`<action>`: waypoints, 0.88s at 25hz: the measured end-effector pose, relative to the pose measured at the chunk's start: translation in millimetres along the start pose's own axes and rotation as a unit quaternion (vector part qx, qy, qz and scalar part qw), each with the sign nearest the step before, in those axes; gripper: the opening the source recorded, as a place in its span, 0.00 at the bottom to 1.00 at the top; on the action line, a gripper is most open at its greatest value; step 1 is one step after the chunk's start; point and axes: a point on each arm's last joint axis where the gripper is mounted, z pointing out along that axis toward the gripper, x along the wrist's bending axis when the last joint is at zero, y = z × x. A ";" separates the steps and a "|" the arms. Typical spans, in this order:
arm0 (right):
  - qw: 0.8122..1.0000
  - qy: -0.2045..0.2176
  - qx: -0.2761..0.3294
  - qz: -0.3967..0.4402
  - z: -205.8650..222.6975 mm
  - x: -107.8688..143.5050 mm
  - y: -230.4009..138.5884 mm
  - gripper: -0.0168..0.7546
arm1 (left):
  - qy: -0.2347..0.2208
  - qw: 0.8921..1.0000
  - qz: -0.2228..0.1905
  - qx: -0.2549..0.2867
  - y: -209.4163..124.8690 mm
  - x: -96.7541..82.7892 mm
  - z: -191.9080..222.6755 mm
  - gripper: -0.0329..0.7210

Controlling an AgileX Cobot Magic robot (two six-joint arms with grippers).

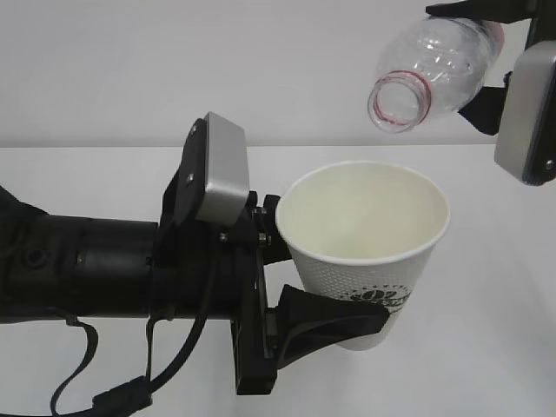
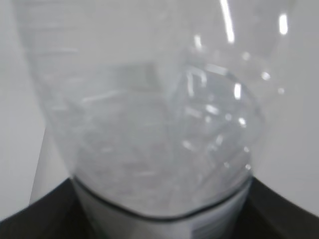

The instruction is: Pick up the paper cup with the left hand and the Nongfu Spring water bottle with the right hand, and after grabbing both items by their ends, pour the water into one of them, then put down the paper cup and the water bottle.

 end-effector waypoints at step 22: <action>1.000 -0.002 -0.004 -0.012 0.0 -0.4 0.7 0.65 | 0.005 1.000 -0.005 -0.003 0.6 0.9 0.0 0.74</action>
